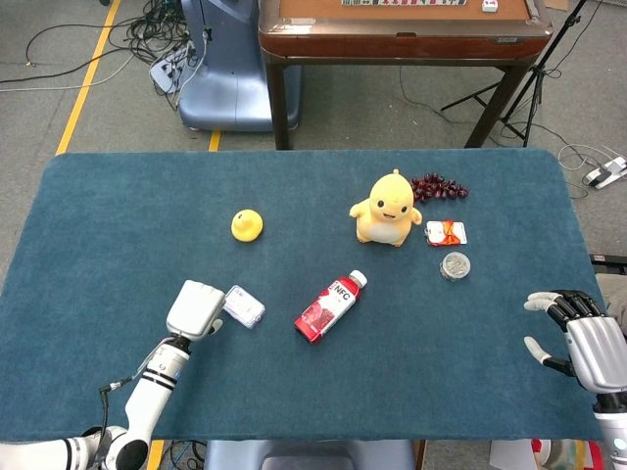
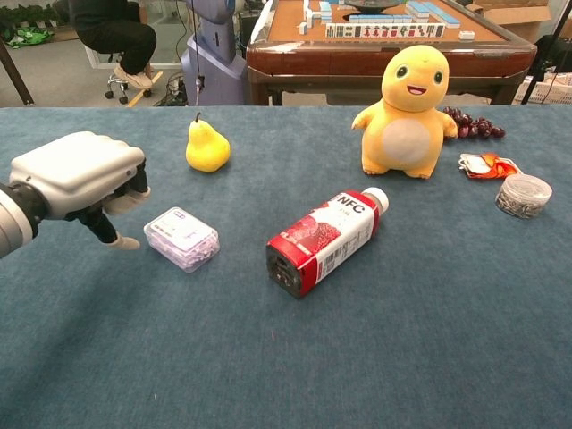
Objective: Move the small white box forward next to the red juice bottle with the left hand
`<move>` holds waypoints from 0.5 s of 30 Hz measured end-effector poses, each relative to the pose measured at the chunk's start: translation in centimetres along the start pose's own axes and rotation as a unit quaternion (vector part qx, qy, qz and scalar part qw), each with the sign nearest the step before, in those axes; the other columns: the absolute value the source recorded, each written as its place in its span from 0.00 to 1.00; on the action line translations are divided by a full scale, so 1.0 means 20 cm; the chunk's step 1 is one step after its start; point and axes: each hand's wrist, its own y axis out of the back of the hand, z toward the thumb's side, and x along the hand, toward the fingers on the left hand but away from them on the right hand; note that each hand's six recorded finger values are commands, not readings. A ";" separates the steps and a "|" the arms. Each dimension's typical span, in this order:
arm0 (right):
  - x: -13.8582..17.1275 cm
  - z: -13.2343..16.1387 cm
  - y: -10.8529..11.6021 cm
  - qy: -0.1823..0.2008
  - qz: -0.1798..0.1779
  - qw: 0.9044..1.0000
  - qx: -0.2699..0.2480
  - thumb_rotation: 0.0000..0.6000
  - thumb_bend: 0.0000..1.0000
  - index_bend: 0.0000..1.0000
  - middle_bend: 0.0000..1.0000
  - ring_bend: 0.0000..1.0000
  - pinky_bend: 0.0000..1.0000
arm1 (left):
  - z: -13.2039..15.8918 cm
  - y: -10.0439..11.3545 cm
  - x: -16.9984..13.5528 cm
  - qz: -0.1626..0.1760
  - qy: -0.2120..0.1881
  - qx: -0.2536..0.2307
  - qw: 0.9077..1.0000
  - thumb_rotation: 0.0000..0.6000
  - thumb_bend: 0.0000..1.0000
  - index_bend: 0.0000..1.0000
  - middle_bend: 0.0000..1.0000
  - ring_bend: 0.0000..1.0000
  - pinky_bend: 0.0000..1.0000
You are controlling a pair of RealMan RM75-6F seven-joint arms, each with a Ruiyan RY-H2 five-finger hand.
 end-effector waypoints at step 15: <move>0.01 -0.01 0.03 0.000 -0.007 1.000 -0.007 1.00 0.23 0.39 0.34 0.22 0.24 | 0.06 -0.06 0.10 -0.010 0.008 0.016 1.000 1.00 0.00 0.99 1.00 0.99 1.00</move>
